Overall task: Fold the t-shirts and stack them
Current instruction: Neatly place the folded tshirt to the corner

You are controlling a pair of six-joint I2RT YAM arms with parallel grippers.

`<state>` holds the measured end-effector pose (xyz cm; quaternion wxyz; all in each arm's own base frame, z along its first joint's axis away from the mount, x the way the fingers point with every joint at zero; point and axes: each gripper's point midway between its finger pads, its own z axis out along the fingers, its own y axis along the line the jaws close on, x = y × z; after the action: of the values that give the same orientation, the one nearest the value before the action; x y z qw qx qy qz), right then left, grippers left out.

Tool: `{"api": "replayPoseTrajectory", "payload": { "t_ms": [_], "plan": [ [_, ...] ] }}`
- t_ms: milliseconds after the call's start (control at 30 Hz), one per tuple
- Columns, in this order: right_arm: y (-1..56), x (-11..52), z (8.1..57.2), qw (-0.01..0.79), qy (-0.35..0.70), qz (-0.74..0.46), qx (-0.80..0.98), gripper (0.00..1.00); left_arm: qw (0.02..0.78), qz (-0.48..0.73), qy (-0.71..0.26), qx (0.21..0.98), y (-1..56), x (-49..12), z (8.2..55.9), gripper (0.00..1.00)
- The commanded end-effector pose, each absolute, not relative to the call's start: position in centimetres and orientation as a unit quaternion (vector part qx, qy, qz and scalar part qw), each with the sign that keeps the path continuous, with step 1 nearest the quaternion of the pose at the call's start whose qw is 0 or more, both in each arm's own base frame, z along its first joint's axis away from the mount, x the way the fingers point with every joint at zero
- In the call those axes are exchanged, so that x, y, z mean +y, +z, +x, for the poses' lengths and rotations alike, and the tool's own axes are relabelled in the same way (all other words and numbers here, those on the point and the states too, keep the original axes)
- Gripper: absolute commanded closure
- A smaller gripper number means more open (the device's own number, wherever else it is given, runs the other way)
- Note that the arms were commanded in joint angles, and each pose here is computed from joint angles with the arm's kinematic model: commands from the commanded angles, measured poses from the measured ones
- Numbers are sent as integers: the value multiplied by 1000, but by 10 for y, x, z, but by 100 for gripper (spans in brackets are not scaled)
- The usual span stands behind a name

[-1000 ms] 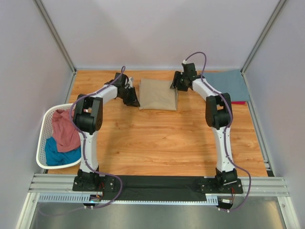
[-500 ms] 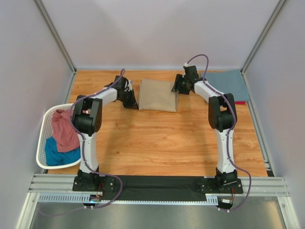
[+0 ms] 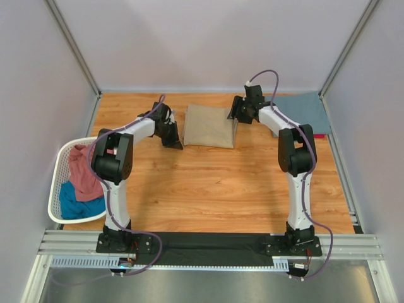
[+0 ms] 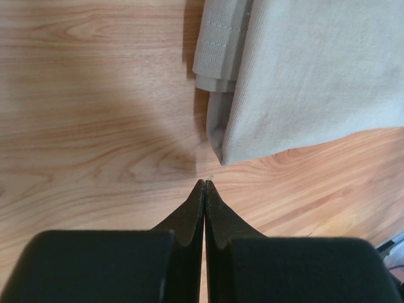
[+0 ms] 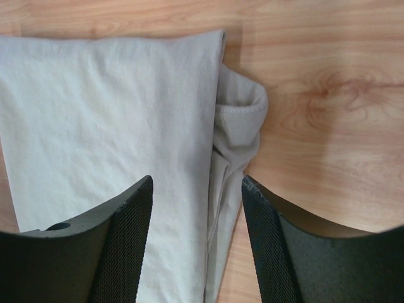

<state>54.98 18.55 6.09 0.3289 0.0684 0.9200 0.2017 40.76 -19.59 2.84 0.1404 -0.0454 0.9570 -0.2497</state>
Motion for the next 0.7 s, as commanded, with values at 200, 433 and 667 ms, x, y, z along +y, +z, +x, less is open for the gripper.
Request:
{"api": "replayPoseTrajectory", "payload": {
  "t_ms": [200,433,667],
  "plan": [
    [37,188,568,320,159,86,930,39,167,-67,-209,961,52,-184,422,98],
    [14,197,559,281,162,98,941,39,172,-80,-204,960,62,-178,424,97],
    [14,207,552,273,193,95,938,42,188,-67,-215,956,102,-175,407,96]
  ]
}}
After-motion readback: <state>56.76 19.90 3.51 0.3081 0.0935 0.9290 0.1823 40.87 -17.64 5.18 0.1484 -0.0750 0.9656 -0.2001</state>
